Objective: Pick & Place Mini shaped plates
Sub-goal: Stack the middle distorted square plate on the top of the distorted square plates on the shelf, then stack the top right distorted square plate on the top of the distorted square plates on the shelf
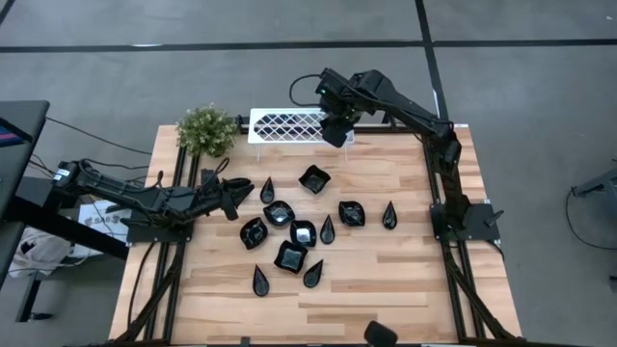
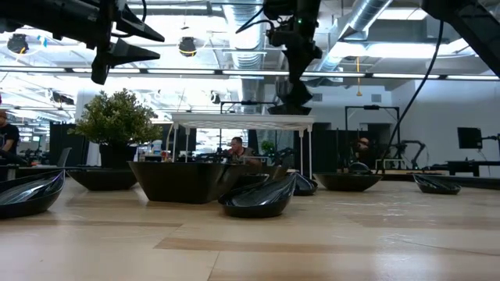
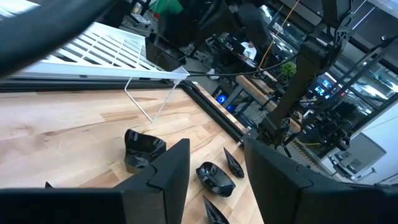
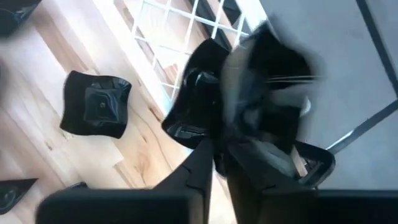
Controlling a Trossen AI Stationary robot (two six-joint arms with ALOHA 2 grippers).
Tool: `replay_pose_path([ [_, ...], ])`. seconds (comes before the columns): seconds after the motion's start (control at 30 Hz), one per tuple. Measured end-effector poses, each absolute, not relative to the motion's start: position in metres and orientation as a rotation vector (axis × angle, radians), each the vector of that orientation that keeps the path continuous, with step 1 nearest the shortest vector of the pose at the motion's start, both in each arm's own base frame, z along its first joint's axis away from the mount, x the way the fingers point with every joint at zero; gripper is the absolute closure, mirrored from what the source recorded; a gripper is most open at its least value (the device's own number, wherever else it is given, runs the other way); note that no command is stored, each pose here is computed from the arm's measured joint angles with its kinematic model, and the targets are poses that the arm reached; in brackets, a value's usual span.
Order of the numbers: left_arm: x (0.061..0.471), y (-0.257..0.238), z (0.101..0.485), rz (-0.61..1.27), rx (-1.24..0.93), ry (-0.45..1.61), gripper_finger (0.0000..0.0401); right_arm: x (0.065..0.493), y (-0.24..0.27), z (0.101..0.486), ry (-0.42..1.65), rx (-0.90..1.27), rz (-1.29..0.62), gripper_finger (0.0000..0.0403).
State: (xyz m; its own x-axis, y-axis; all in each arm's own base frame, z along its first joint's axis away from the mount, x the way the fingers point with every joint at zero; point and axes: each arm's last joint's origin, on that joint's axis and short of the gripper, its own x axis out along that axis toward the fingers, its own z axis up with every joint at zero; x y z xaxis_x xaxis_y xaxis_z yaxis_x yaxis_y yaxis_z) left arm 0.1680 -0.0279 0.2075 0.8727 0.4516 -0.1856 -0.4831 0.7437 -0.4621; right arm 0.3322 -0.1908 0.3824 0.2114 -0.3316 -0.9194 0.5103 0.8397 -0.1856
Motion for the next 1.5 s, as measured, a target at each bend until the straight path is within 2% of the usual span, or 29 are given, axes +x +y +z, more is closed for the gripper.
replay_pose_path([
  [0.23, 0.168, -0.028, 0.208, 0.512, -0.523, 0.063, 0.0246, 0.334, -0.190, 0.382, 1.220, 0.161, -0.577, 0.0318],
  [0.47, 0.168, -0.028, 0.208, 0.512, -0.523, 0.063, 0.0246, 0.335, -0.183, 0.387, 1.209, 0.109, -0.545, 0.0323],
  [0.7, 0.168, -0.028, 0.208, 0.512, -0.523, 0.063, 0.0246, 0.322, -0.147, 0.445, 0.891, -0.017, -0.504, 0.0329],
  [0.83, 0.168, -0.028, 0.207, 0.522, -0.521, 0.059, 0.0246, 0.298, -0.122, 0.485, 0.695, -0.088, -0.479, 0.0330],
  [1.07, 0.167, -0.026, 0.208, 0.580, -0.511, 0.035, 0.0246, 0.254, -0.095, 0.520, 0.535, -0.102, -0.413, 0.0330],
  [1.17, 0.167, -0.026, 0.208, 0.587, -0.508, 0.033, 0.0246, 0.246, -0.088, 0.514, 0.494, -0.098, -0.381, 0.0330],
  [1.27, 0.167, -0.026, 0.208, 0.587, -0.506, 0.034, 0.0246, 0.244, -0.085, 0.492, 0.459, -0.084, -0.348, 0.0330],
  [1.4, 0.167, -0.026, 0.208, 0.588, -0.506, 0.034, 0.0246, 0.236, -0.083, 0.444, 0.412, -0.085, -0.322, 0.0330],
  [1.5, 0.167, -0.026, 0.208, 0.588, -0.506, 0.034, 0.0246, 0.221, -0.084, 0.397, 0.450, -0.153, -0.331, 0.0330],
])
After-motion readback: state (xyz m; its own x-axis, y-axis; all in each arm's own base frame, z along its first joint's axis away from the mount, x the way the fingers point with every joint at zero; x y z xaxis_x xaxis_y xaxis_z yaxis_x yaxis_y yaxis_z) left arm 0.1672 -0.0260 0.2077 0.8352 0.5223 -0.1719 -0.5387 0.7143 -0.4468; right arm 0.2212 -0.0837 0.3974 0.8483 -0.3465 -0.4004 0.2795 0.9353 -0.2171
